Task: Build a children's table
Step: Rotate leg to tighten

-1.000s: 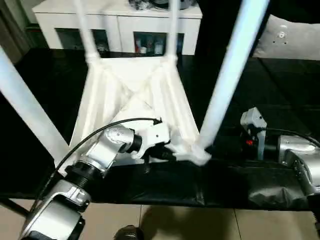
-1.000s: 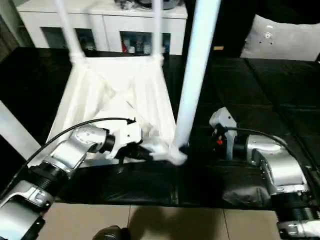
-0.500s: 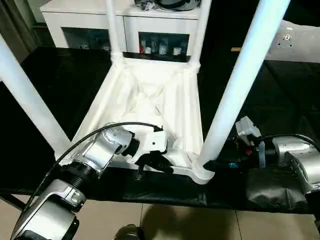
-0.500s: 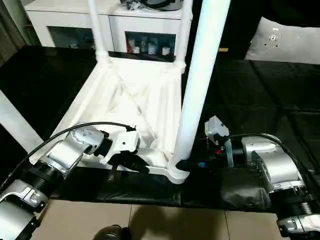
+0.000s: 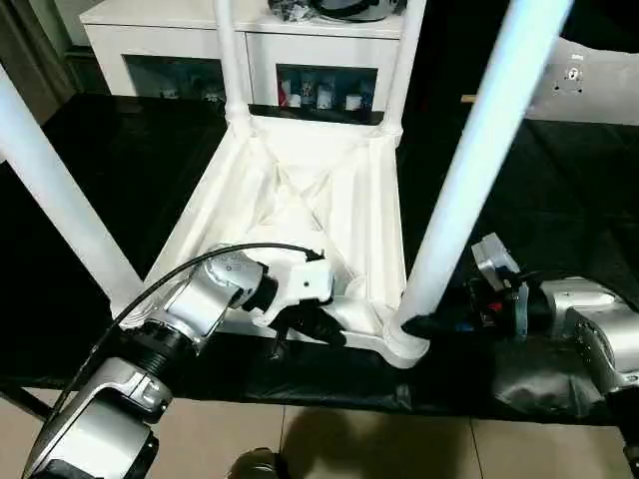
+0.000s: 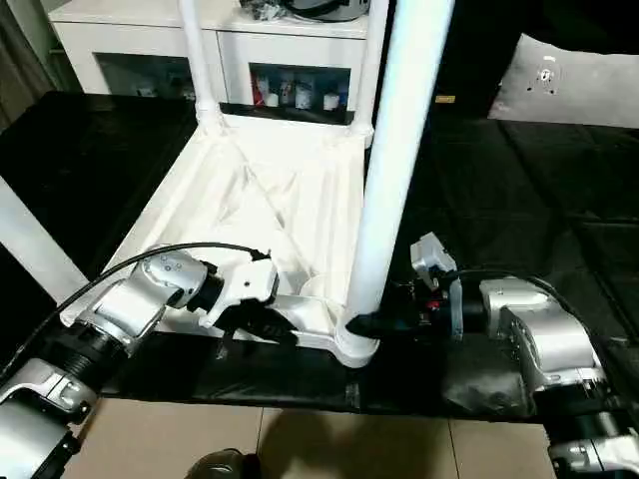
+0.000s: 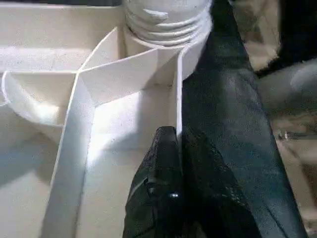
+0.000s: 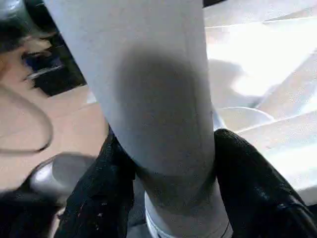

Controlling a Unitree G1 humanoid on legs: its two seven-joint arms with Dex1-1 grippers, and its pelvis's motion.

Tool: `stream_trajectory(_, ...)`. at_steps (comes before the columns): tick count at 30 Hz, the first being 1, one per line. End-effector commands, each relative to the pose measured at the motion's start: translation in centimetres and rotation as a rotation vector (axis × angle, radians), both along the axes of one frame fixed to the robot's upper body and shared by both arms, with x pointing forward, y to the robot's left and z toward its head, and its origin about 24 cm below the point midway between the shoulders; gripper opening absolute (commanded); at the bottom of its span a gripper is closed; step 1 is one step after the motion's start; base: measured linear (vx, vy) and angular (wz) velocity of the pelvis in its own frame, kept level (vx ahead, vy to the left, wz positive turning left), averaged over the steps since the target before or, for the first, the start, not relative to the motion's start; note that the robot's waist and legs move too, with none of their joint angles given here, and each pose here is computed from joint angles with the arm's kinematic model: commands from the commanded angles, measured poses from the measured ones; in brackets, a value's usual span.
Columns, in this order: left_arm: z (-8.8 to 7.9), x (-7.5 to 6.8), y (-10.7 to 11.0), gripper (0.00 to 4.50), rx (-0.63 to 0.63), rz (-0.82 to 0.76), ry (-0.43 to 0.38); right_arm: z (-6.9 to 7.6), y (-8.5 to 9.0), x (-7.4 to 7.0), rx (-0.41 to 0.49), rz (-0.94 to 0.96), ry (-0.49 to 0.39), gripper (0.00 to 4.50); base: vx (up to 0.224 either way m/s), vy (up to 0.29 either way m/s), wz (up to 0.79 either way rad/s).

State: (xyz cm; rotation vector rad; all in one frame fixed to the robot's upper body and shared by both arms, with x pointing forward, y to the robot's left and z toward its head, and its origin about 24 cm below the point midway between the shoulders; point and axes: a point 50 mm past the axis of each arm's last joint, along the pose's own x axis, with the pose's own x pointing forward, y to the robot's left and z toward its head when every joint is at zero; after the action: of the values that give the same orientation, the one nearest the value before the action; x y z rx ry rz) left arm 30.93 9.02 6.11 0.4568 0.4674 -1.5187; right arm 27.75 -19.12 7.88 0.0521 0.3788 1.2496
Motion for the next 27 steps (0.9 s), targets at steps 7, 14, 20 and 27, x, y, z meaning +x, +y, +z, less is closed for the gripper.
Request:
stream_trajectory(7, 1.1, 1.6, -3.7, 0.0, -0.095, 0.25, -0.068, -1.7, 3.2, 2.4, -0.091, -0.36, 0.018, 1.98, 0.0, 0.0, 0.0)
stream_trajectory(14, 1.2, 2.2, -6.0, 0.0, -0.114, 0.41, -0.107, -1.4, 5.1, 4.3, -0.065, -0.621, -0.033, 2.65, 0.0, 0.0, 0.0)
stream_trajectory(20, 1.1, 1.9, -5.5, 0.0, -0.104, 0.375, -0.119, -0.8, 4.9, 3.7, -0.023, -0.567, -0.058, 3.08, 0.0, 0.0, 0.0)
stream_trajectory(27, 1.1, 1.5, -4.0, 0.0, -0.092, 0.222, -0.138, 0.3, 2.0, 2.8, -0.049, -0.431, -0.129, 3.65, 0.0, 0.0, 0.0)
